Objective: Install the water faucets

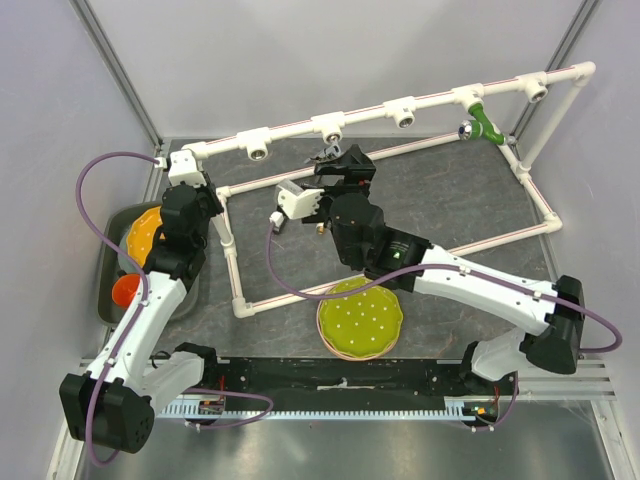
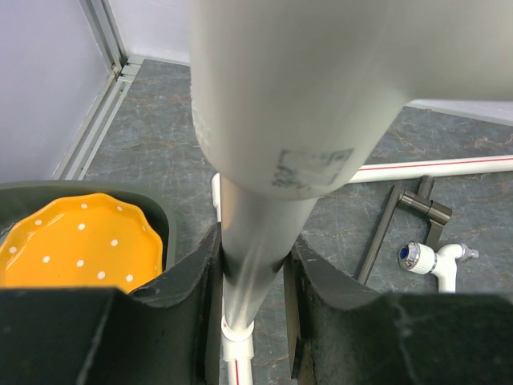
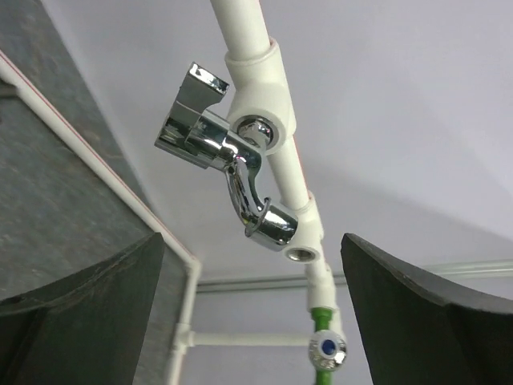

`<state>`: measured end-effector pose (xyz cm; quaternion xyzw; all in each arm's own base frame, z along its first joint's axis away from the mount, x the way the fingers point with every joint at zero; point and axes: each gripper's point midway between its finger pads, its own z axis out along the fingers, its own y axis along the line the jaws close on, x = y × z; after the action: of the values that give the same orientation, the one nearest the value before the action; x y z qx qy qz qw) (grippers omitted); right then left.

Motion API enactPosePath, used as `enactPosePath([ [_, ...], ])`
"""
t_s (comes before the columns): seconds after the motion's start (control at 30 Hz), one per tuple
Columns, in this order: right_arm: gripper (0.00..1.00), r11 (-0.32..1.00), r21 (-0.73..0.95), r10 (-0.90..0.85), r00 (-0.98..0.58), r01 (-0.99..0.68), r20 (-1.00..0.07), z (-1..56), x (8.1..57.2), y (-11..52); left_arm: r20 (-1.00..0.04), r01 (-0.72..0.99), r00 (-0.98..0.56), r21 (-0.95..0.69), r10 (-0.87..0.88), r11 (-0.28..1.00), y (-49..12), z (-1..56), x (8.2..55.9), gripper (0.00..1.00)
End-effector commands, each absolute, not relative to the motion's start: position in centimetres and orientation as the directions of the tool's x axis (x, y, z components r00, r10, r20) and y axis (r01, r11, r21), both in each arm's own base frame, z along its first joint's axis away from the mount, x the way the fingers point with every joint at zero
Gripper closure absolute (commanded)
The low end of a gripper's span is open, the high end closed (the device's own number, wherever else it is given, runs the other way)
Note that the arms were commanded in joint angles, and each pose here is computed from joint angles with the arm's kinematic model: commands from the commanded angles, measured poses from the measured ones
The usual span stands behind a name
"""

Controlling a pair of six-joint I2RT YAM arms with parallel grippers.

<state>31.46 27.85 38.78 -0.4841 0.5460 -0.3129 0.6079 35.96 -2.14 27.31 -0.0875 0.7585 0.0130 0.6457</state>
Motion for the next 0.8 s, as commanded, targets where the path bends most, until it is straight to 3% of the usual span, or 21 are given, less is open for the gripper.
enactPosePath([
  [0.0,0.02,0.177,-0.983,-0.976,0.141,0.055,-0.168,42.1,32.2,26.9,-0.963,-0.081,-0.079,-0.253,-0.259,0.964,-4.2,30.1,36.2,0.98],
  [0.23,0.04,0.071,-0.993,-0.995,0.072,0.099,-0.064,41.0,35.0,27.8,-0.963,-0.081,-0.076,-0.252,-0.258,0.964,-4.2,30.2,36.1,0.98],
  [0.3,0.1,0.073,-0.991,-0.995,0.072,0.113,-0.065,40.9,35.6,27.8,-0.963,-0.083,-0.076,-0.252,-0.258,0.964,-4.1,30.1,36.1,0.98],
  [0.43,0.26,0.066,-0.99,-0.996,0.065,0.122,-0.059,40.5,36.4,27.9,-0.963,-0.08,-0.078,-0.252,-0.258,0.964,-4.2,30.1,36.2,0.98],
  [0.63,0.59,0.102,-0.985,-0.994,0.057,0.139,-0.095,39.8,37.1,27.9,-0.964,-0.082,-0.074,-0.251,-0.257,0.965,-4.1,30.2,36.1,0.98],
  [0.67,0.68,0.13,-0.982,-0.991,0.059,0.14,-0.123,39.7,37.3,28.0,-0.964,-0.083,-0.077,-0.25,-0.256,0.965,-4.1,30.1,36.2,0.98],
  [0.77,0.84,0.236,-0.962,-0.971,0.063,0.14,-0.229,39.5,37.6,28.2,-0.963,-0.084,-0.079,-0.249,-0.256,0.965,-4.1,30.1,36.2,0.98],
])
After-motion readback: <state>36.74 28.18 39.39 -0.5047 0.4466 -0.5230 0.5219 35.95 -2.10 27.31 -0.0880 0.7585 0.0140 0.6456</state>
